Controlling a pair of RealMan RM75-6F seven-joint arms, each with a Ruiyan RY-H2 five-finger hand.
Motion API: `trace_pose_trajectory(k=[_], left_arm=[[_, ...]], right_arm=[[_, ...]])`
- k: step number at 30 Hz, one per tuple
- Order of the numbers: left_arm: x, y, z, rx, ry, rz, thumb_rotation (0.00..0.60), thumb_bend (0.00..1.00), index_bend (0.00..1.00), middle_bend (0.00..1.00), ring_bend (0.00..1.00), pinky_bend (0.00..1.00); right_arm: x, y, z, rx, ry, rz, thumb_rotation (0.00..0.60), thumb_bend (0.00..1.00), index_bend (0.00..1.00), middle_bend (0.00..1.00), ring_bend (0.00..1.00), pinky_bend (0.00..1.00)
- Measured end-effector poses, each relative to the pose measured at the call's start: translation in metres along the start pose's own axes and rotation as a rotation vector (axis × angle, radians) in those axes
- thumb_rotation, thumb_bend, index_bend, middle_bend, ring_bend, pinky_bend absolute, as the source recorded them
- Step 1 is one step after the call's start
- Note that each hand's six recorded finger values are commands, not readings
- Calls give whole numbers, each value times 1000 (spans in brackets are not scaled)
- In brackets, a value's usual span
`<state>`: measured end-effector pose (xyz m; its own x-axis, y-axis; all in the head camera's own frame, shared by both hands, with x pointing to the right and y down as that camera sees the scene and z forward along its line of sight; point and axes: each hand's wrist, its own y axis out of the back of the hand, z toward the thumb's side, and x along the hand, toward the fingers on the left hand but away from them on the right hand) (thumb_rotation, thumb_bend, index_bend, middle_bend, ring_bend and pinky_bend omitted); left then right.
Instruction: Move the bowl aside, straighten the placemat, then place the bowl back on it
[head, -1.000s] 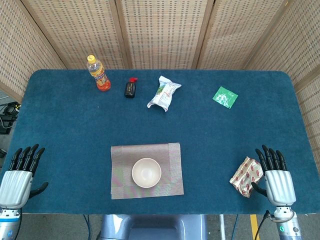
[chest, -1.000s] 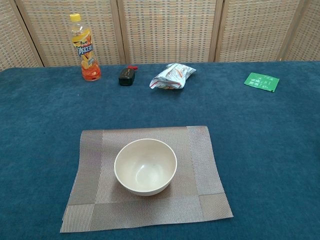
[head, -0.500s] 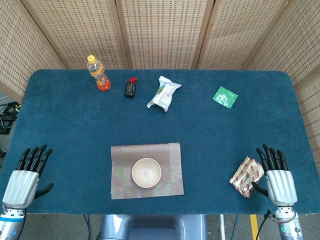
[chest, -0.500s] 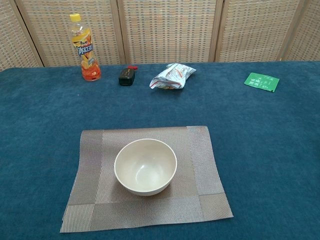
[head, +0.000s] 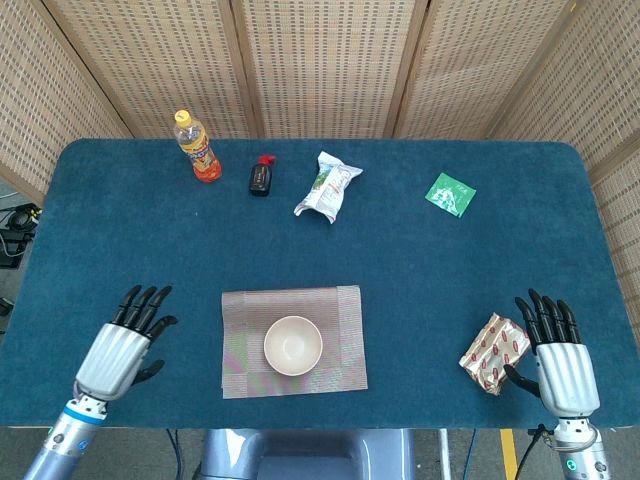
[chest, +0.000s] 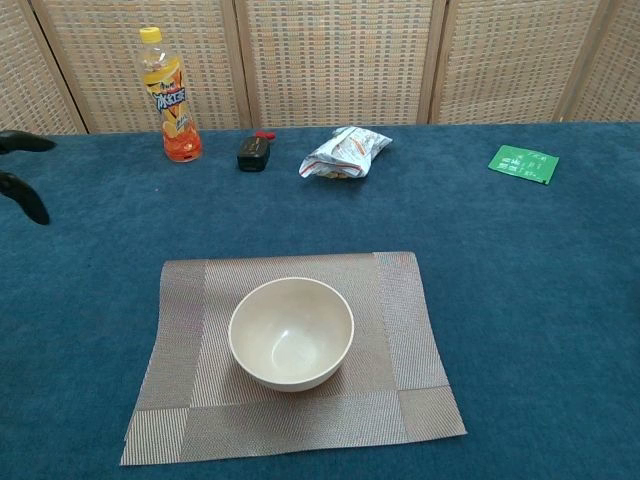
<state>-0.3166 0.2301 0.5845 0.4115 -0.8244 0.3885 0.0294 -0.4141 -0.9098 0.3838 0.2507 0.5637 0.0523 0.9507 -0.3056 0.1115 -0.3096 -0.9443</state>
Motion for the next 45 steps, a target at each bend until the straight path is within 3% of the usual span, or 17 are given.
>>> trace_pose_trajectory(k=[7,16,34,41,45], left_arm=[[33,-22,51,11,-119,-48,600,136,424,0,0,0],[56,-45,96,20,-197,-100,600,137,447,0,0,0],[79,-72,142,62,-255,-130,600,147,481,0,0,0],[87,-83,148,82,-251,-143,600,229,516,0,0,0],[91,-88,151,88,-248,-141,600,340,556,0,0,0]], right_arm=[[0,4,-3,-18,-9,-5,600,102,0,0,0,0],[-1,10,-9,-40,-23,-12,600,102,0,0,0,0],[-2,9,-10,-45,-28,-1,600,102,0,0,0,0],[-2,10,-12,-51,-35,-1,600,102,0,0,0,0],[-2,11,-12,-56,-34,-2,600,102,0,0,0,0]])
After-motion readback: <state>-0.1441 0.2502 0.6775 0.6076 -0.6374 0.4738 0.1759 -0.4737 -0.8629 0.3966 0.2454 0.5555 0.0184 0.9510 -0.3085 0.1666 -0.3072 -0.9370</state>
